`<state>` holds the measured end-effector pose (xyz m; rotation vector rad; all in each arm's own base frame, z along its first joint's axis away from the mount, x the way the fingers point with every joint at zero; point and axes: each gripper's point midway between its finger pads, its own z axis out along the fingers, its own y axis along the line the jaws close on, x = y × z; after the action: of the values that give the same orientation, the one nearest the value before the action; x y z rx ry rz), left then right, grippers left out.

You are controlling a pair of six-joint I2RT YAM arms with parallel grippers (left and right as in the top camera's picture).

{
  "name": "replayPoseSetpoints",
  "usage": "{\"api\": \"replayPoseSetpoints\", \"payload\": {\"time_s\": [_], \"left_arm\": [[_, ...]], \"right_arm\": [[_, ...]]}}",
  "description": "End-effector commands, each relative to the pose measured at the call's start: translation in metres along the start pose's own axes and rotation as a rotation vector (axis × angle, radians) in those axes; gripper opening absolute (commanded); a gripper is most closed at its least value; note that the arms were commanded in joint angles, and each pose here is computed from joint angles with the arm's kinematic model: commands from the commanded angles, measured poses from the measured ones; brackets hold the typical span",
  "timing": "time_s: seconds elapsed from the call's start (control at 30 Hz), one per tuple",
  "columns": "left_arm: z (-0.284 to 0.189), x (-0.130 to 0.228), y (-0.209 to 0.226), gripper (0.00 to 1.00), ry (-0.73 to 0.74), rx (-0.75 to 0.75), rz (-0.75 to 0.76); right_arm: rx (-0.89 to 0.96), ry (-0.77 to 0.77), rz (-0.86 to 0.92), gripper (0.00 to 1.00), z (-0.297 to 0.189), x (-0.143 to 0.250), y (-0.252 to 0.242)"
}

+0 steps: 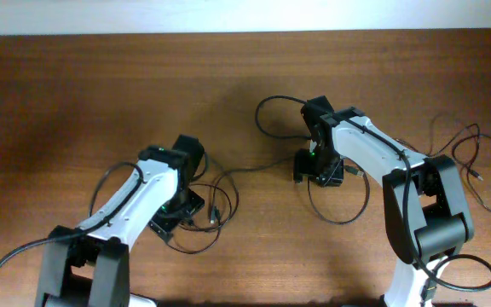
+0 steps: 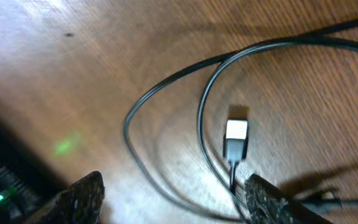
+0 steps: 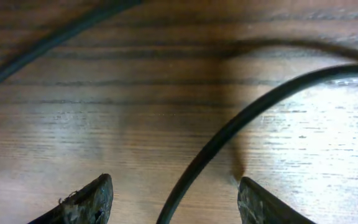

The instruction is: Untangle cables

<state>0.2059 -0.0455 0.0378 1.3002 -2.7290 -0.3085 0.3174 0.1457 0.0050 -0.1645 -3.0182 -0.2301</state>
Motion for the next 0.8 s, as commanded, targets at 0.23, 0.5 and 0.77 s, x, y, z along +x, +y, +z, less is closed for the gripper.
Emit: {"api": "replayPoseSetpoints", "payload": {"time_s": [0.23,0.5,0.77], "left_arm": [[0.023,-0.013,0.014,0.78,-0.089,-0.049,-0.026],[0.025,-0.026,0.018,0.73,-0.072,-0.037,-0.099],[0.058,-0.015,0.004,0.11,-0.035,0.070,-0.031]], "right_arm": [[0.017,-0.005,0.003,0.64,0.003,-0.002,-0.003],[0.017,-0.005,0.003,0.64,0.003,-0.002,-0.003],[0.016,-0.005,0.003,0.65,0.003,-0.002,-0.003]]}}
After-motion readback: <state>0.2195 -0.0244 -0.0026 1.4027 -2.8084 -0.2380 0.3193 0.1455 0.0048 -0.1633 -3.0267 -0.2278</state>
